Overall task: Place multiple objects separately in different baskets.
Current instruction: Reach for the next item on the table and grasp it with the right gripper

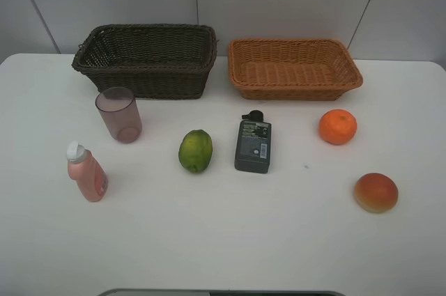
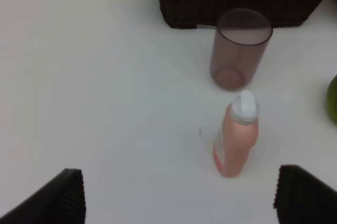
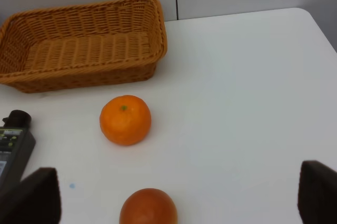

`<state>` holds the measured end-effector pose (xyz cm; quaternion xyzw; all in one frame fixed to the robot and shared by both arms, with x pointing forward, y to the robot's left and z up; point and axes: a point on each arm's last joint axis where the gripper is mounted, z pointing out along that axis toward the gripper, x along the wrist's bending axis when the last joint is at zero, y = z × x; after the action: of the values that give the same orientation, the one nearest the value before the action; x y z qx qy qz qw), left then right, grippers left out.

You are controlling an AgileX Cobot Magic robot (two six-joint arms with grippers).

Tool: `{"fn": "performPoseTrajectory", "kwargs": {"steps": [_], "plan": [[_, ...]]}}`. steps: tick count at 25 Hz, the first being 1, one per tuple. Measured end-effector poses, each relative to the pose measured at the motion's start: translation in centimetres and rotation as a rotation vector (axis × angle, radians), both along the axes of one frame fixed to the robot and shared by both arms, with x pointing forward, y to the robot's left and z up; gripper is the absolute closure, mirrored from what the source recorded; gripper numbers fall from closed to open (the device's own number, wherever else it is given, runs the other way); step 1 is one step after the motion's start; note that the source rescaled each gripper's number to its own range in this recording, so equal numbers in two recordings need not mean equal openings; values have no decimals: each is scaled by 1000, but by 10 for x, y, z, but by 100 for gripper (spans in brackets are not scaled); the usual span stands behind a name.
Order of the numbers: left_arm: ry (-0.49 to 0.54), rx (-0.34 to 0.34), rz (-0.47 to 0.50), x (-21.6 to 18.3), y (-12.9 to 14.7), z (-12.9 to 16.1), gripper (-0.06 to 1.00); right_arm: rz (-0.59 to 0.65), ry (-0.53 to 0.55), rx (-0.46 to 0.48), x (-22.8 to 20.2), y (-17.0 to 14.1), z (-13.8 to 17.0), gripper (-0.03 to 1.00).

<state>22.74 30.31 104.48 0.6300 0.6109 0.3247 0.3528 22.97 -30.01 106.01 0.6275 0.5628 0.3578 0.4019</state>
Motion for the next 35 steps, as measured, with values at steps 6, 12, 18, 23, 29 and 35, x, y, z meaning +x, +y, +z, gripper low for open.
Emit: {"fn": "performPoseTrajectory", "kwargs": {"steps": [6, 12, 18, 23, 29, 35], "plan": [[0, 0, 0, 0, 0, 0, 2, 0, 0, 0, 0, 0, 0, -3], [0, 0, 0, 0, 0, 0, 2, 0, 0, 0, 0, 0, 0, -3], [0, 0, 0, 0, 0, 0, 2, 0, 36, 3, 6, -1, 3, -3], [0, 0, 0, 0, 0, 0, 2, -8, 173, 1, 37, -4, 27, -3], [-1, 0, 0, 0, 0, 0, 2, -29, 380, -41, 107, -15, 47, -3], [-1, 0, 0, 0, 0, 0, 2, -7, 628, 2, 185, -19, 19, -3]]}}
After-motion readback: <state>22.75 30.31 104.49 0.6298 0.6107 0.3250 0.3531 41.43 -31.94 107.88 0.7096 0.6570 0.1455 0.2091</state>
